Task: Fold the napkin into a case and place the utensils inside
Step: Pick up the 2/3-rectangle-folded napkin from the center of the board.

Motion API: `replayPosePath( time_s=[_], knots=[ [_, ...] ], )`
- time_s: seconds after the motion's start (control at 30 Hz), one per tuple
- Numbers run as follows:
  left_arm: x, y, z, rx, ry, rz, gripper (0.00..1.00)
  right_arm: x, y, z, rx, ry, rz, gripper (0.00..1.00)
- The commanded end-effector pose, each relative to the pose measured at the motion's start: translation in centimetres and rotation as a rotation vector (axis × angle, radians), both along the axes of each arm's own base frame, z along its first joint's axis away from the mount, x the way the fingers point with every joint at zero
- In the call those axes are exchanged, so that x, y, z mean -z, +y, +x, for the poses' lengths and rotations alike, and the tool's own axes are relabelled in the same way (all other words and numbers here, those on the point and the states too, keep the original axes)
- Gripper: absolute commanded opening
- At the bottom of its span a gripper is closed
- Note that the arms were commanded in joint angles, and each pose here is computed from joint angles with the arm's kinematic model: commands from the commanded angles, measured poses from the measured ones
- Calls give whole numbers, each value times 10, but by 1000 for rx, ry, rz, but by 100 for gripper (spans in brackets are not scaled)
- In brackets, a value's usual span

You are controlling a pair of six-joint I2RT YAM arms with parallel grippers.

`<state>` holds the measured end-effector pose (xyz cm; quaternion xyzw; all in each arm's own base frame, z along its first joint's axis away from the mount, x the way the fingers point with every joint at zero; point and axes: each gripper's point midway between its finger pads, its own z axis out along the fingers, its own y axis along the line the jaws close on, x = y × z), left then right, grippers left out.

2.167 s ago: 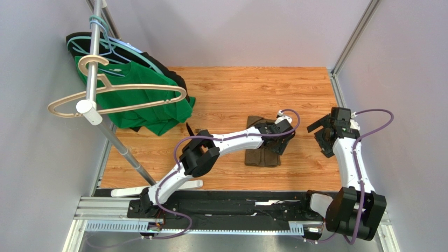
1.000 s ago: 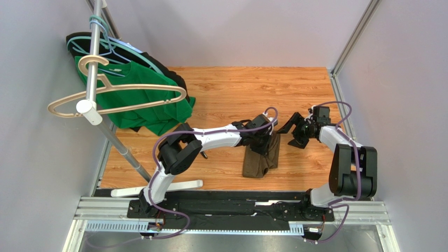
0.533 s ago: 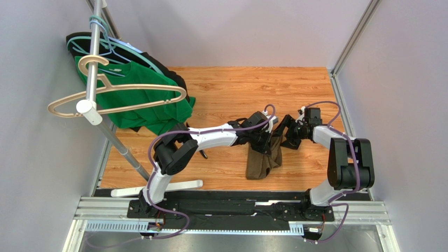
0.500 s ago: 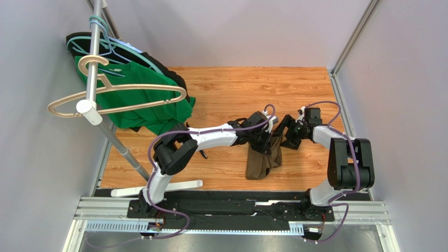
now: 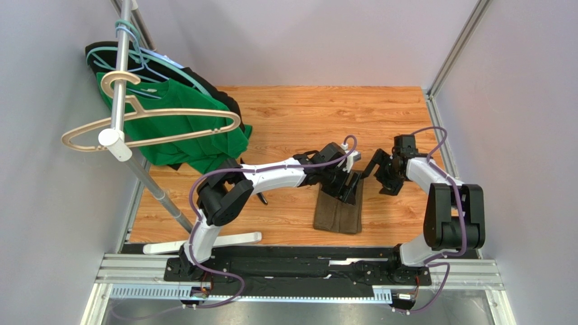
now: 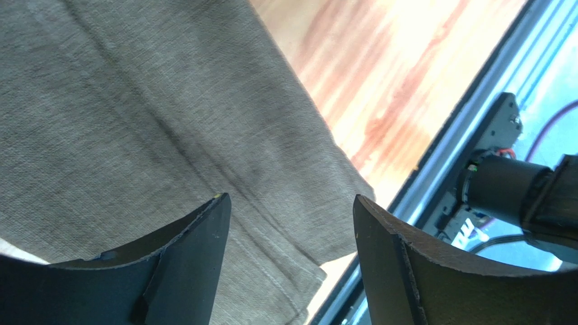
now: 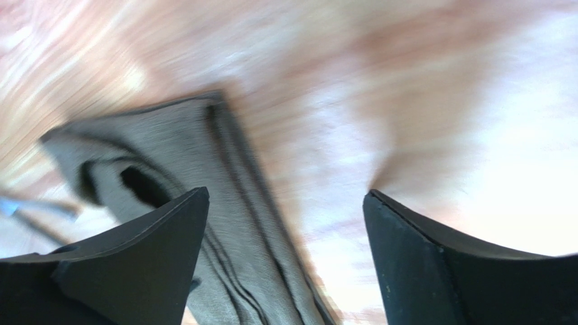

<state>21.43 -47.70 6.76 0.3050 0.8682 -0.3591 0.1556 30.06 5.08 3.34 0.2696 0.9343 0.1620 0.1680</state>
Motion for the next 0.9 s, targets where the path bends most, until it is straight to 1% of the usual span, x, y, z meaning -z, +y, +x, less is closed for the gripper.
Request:
replayPosePath(
  time_s=[0.0, 0.07, 0.1, 0.13, 0.17, 0.2, 0.23, 0.27, 0.3, 0.33, 0.37, 0.4, 0.43, 0.47, 0.5, 0.6, 0.7, 0.87],
  knots=[
    [-70, -26, -10, 67, -94, -117, 75, -20, -37, -11, 125, 71, -177, 90],
    [-50, -29, -10, 53, -80, -55, 71, -27, -42, -14, 169, 58, -182, 93],
    [-52, -36, -12, 55, -87, -55, 67, -25, -46, -20, 194, 65, -169, 93],
    [-36, -37, -11, 45, -76, -17, 64, -33, -49, -20, 215, 40, -158, 93],
    [-29, -35, -10, 9, -94, 33, 59, -35, -54, -22, 235, 37, -168, 93],
    [-31, -39, -6, -18, -114, 46, 52, -35, -58, -27, 263, 45, -168, 94],
    [-20, -39, -4, -40, -121, 86, 51, -39, -67, -28, 293, 29, -198, 94],
    [-15, -36, -6, -72, -150, 140, 51, -40, -72, -30, 316, 25, -211, 94],
    [-18, -39, -4, -95, -176, 150, 51, -40, -78, -35, 349, 37, -218, 94],
    [-11, -38, -5, -109, -191, 183, 52, -41, -81, -36, 361, 33, -227, 94],
    [-7, -33, -5, -151, -235, 236, 55, -43, -84, -36, 377, 22, -233, 94],
    [-10, -37, -6, -158, -247, 238, 57, -43, -86, -37, 391, 25, -230, 94],
    [-4, -37, -7, -176, -253, 261, 59, -43, -87, -37, 396, 27, -226, 94],
    [-2, -35, -9, -191, -286, 293, 60, -43, -86, -37, 397, 30, -216, 94],
    [-6, -39, -10, -196, -295, 289, 61, -43, -86, -36, 393, 28, -214, 94],
    [10, -44, -16, -200, -303, 327, 62, -43, -83, -35, 382, 21, -196, 94],
    [22, -45, -20, -210, -295, 363, 62, -39, -83, -35, 377, 21, -199, 94],
    [36, -41, -30, -220, -323, 433, 61, -26, -79, -37, 374, 25, -178, 94]
  ],
)
